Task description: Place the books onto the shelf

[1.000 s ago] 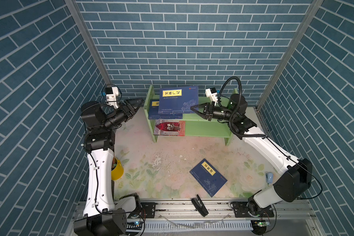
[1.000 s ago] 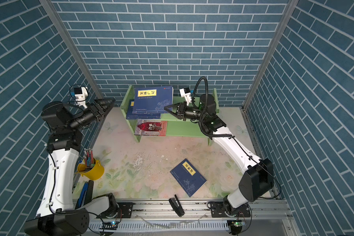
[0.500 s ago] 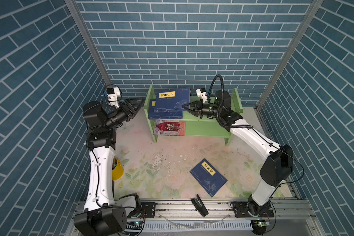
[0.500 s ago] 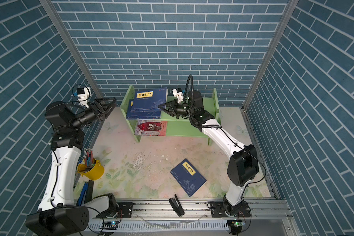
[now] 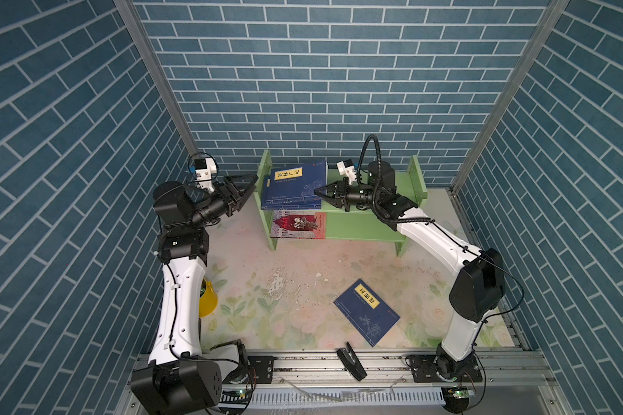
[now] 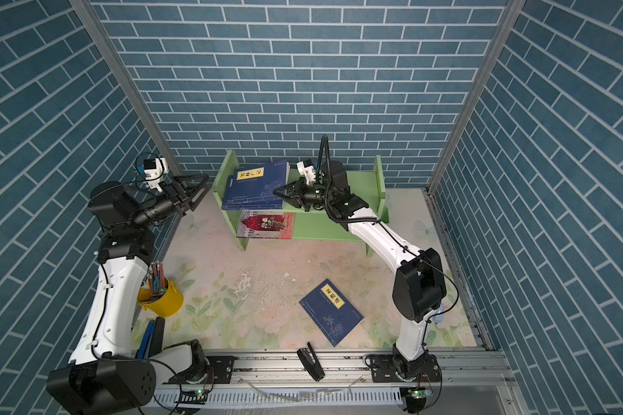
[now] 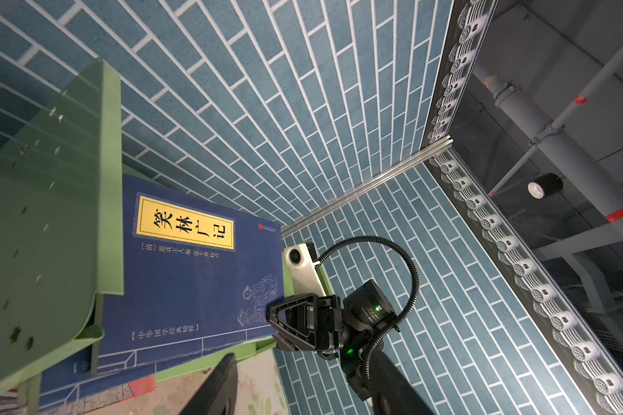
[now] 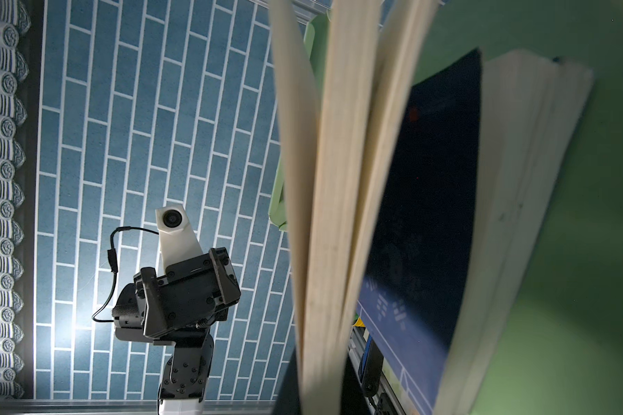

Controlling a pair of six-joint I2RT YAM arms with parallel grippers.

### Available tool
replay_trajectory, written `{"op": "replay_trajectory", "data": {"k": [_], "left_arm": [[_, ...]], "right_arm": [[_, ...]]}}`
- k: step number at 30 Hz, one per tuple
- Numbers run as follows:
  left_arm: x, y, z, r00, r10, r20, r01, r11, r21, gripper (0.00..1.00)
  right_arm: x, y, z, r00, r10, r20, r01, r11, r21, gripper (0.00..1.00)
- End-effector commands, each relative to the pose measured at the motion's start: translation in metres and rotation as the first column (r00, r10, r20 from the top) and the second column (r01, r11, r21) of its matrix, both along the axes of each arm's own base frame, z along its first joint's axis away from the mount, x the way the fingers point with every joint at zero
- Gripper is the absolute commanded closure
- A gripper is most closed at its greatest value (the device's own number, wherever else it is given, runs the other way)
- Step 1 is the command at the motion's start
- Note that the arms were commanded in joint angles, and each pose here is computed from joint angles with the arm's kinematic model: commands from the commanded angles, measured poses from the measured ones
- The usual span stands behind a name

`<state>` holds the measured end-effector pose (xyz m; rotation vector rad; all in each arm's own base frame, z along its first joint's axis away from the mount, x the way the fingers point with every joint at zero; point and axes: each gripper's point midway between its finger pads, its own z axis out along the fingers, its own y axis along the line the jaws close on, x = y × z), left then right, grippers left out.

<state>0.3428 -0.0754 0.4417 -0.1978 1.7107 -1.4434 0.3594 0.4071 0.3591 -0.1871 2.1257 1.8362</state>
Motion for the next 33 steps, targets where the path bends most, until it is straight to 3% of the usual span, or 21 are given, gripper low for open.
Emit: {"op": "replay_trajectory", "data": {"k": [1, 10, 18, 21, 33], "left_arm": [[-0.001, -0.004, 0.005, 0.999, -0.013, 0.032, 0.013, 1.000, 0.000, 0.40], [0.000, -0.006, 0.002, 0.999, -0.027, 0.024, 0.028, 0.999, -0.039, 0.38], [-0.001, -0.007, -0.001, 0.999, -0.028, 0.016, 0.028, 0.999, -0.036, 0.38], [-0.002, -0.007, -0.003, 1.000, -0.027, 0.011, 0.028, 0.999, -0.037, 0.38], [-0.002, -0.007, -0.006, 1.000, -0.026, 0.003, 0.026, 0.999, -0.038, 0.38]], "right_arm": [[-0.001, 0.003, 0.022, 0.999, 0.012, 0.047, -0.014, 0.999, 0.037, 1.00], [0.001, 0.001, 0.013, 0.999, 0.009, 0.033, -0.009, 1.000, 0.001, 0.72], [0.001, -0.010, 0.004, 0.999, -0.025, 0.040, 0.027, 0.997, -0.071, 0.63], [0.004, -0.015, 0.003, 0.998, -0.046, 0.047, 0.049, 0.995, -0.086, 0.66], [0.006, -0.020, 0.006, 0.997, -0.050, 0.057, 0.055, 0.995, -0.079, 0.99]]}}
